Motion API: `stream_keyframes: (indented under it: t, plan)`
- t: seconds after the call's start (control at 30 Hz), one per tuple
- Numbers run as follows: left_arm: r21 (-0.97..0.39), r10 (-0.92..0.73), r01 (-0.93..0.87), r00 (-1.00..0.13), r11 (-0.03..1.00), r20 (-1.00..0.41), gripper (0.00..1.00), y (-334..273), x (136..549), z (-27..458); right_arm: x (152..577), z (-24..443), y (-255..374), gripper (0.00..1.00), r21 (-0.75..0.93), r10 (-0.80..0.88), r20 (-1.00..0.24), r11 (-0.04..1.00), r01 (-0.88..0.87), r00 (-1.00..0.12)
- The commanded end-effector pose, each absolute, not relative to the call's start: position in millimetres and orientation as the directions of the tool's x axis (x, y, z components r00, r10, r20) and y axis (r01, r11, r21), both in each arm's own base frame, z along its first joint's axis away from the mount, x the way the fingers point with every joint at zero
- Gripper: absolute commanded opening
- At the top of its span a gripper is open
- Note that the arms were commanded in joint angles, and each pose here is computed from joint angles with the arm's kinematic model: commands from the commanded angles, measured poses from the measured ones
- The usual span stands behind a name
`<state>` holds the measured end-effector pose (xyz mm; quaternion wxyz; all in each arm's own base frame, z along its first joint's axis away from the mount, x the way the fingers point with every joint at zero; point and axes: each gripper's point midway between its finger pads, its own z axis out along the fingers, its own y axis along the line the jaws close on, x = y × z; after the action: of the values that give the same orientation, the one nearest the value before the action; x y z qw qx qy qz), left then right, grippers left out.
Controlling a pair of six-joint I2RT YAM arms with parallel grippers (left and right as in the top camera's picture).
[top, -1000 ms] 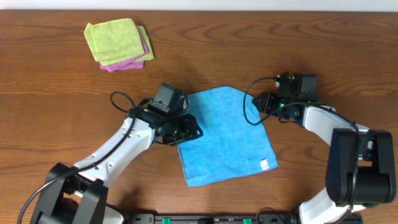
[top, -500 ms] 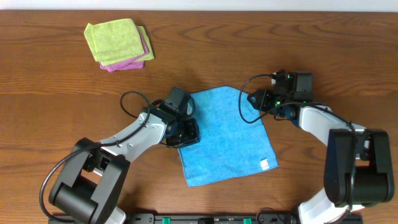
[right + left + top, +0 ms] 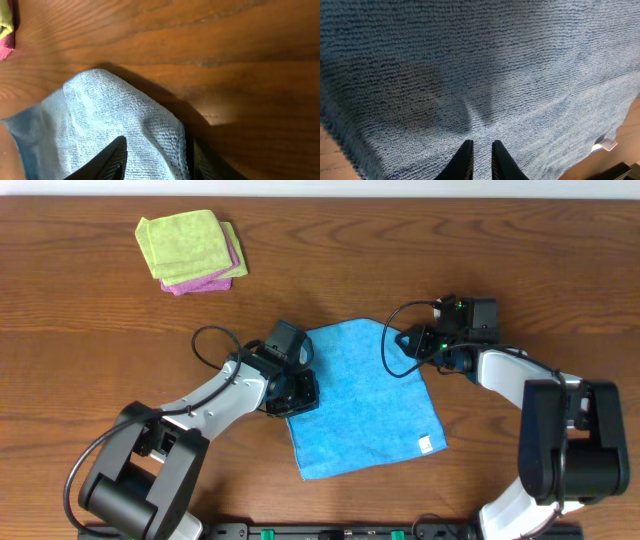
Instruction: Fold the cloth
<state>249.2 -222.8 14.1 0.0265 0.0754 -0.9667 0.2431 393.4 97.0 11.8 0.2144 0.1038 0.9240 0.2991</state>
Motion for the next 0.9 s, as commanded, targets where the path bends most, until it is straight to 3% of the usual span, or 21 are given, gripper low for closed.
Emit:
stream_keyframes:
  t: [0.0, 0.27, 0.6, 0.87]
  plan:
    - [-0.449, -0.138, -0.158, -0.987, 0.879, 0.079, 0.14, -221, 253, 13, 395, 9, 103, 0.42, 0.613, 0.327, -0.325, 0.787, 0.066, -0.888]
    - [-0.443, -0.140, -0.160, -0.987, 0.882, 0.078, 0.13, -219, 253, 13, 399, -9, 109, 0.38, 0.655, 0.354, -0.283, 0.750, 0.090, -0.891]
    - [-0.428, -0.145, -0.163, -0.987, 0.889, 0.074, 0.13, -216, 253, 11, 431, 28, 123, 0.36, 0.738, 0.391, -0.398, 0.674, -0.036, -0.830]
    - [-0.416, -0.149, -0.166, -0.986, 0.894, 0.073, 0.13, -214, 253, 10, 433, 38, 129, 0.33, 0.765, 0.392, -0.401, 0.640, -0.068, -0.828]
